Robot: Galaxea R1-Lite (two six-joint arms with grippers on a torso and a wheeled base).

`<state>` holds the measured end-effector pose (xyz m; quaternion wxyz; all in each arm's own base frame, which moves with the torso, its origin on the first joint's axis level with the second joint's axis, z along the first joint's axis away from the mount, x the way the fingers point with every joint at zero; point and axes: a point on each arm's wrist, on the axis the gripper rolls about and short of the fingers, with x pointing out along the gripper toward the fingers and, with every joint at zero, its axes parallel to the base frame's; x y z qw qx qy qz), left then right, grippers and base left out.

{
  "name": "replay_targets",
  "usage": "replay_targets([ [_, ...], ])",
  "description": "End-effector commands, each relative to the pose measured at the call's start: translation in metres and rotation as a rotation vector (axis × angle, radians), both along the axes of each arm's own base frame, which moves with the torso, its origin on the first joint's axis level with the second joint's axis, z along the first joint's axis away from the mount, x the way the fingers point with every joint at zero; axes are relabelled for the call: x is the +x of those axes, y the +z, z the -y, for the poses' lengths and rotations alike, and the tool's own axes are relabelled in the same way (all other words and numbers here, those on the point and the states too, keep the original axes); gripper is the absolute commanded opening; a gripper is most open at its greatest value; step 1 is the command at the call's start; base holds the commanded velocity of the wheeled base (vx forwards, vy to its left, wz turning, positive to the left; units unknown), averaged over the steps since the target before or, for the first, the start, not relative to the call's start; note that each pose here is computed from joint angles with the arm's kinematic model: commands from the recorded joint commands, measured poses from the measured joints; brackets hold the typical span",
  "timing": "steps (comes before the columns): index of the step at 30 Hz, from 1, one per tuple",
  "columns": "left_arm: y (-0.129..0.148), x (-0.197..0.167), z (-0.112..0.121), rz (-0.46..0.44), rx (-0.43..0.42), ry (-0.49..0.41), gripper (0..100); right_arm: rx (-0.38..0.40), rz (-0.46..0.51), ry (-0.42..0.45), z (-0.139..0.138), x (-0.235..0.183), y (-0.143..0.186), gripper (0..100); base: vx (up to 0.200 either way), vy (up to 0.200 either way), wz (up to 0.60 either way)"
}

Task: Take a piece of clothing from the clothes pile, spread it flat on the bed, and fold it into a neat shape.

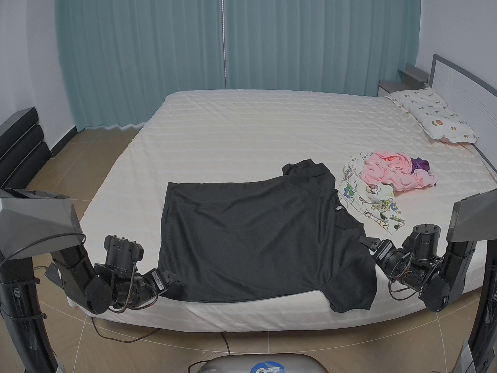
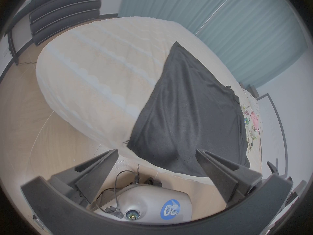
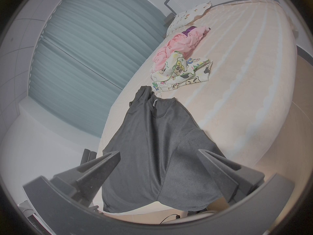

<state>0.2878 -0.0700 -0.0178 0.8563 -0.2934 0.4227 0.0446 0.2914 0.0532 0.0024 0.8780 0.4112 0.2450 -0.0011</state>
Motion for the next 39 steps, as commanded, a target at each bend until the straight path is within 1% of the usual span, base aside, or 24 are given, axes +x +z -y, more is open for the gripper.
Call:
replay_targets([
  [1,-0.02,-0.004,0.005,-0.056,0.029,-0.005,100,0.004,-0.004,-0.001,0.001,0.001,-0.005,100,0.0,0.0,0.0],
  [6,-0.026,-0.004,0.007,-0.059,0.053,0.005,100,0.006,0.009,-0.007,0.003,0.001,-0.004,100,0.0,0.0,0.0],
  [9,-0.028,-0.002,0.008,-0.045,0.057,0.008,100,0.008,0.006,-0.003,0.003,0.002,-0.006,100,0.0,0.0,0.0],
  [13,-0.031,0.004,0.011,-0.003,0.048,0.005,100,0.011,-0.001,0.006,0.002,0.003,-0.009,100,0.0,0.0,0.0],
  [15,-0.034,0.011,0.013,0.016,0.061,0.019,100,0.012,0.004,0.005,0.003,0.003,-0.008,100,0.0,0.0,0.0],
  [16,-0.035,0.012,0.013,0.02,0.074,0.03,0,0.012,0.005,0.002,0.003,0.003,-0.008,100,0.0,0.0,0.0],
  [24,-0.036,0.008,0.013,0.011,0.079,0.049,0,0.006,-0.001,-0.021,0.011,0.004,-0.009,100,0.0,0.0,0.0],
  [27,-0.032,0.001,0.011,-0.006,0.037,0.107,0,0.002,-0.013,-0.019,0.011,0.006,-0.012,100,0.0,0.0,0.0],
  [28,-0.03,0.0,0.01,-0.004,0.033,0.11,0,0.002,-0.016,-0.019,0.011,0.006,-0.013,100,0.0,0.0,0.0],
  [29,-0.022,-0.002,0.007,0.007,0.01,0.14,0,-0.004,-0.025,-0.018,0.011,0.008,-0.015,100,0.0,0.0,0.0],
  [30,-0.017,-0.004,0.005,0.016,-0.002,0.147,0,-0.009,-0.029,-0.016,0.011,0.009,-0.016,100,0.0,0.0,0.0],
  [33,-0.004,-0.006,0.001,0.043,-0.028,0.166,0,-0.037,-0.051,-0.006,0.012,0.009,-0.02,100,0.0,0.0,0.0],
  [37,-0.004,-0.007,0.001,0.041,-0.03,0.169,0,-0.095,-0.053,0.007,0.018,0.009,-0.023,100,0.0,0.0,0.0],
  [39,-0.005,-0.006,0.001,0.038,-0.029,0.169,0,-0.117,-0.075,0.033,0.022,0.009,-0.028,100,0.0,0.0,0.0],
])
